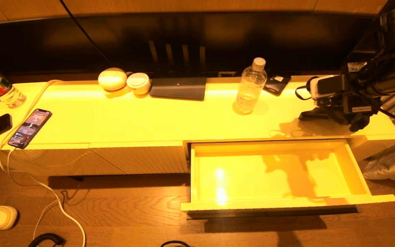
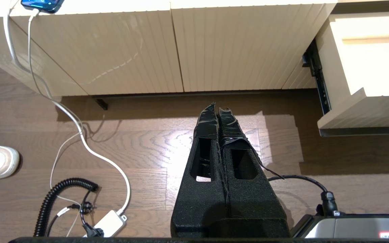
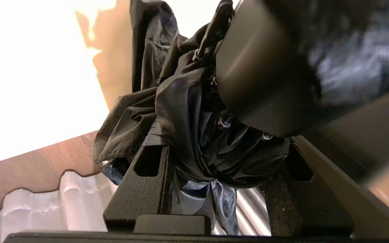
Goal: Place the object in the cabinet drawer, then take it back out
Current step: Put the umbrella in the drawer
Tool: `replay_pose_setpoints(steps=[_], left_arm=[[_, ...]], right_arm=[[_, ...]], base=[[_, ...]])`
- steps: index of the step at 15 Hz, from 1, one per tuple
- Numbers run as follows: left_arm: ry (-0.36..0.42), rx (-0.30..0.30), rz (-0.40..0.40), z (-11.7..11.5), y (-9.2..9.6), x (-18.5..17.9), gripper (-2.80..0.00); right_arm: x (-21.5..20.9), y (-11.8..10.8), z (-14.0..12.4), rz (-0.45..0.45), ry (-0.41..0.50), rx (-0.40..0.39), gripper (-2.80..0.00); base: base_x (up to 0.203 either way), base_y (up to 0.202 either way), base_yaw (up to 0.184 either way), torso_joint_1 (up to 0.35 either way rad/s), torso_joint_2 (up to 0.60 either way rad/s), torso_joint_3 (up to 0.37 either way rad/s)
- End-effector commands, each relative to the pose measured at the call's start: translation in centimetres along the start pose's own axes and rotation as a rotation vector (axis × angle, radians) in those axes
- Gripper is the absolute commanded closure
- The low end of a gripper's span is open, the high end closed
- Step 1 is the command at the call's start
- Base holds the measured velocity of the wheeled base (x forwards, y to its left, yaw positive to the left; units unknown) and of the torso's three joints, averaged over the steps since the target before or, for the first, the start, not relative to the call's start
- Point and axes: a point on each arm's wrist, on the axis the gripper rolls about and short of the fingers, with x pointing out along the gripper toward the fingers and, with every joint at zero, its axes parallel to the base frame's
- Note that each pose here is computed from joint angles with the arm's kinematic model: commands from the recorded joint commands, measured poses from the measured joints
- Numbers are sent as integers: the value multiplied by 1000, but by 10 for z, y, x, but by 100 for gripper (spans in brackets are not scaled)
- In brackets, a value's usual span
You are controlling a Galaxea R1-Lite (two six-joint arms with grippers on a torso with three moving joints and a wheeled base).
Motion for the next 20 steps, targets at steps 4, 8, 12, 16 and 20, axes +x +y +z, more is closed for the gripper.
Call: replay_pose_setpoints(steps=[4,8,12,16,20], left_arm=[[1,0,0,0,0,0,0],[2,0,0,-1,0,0,0],[1,0,0,0,0,0,0],[2,0,0,0,0,0,0],[2,0,0,-1,0,0,0]], right_arm=[[-79,-5,-2,-52,-46,115,0],[-98,8,6,46,-76,346,0],[-80,32,21,229,-42,538,0],[-50,53,28,344,6,534,0],[-14,69,30,393,25,527,0]], base=[[0,0,0,0,0,0],[0,0,0,0,0,0],[0,0,0,0,0,0],[0,0,0,0,0,0],[0,0,0,0,0,0]])
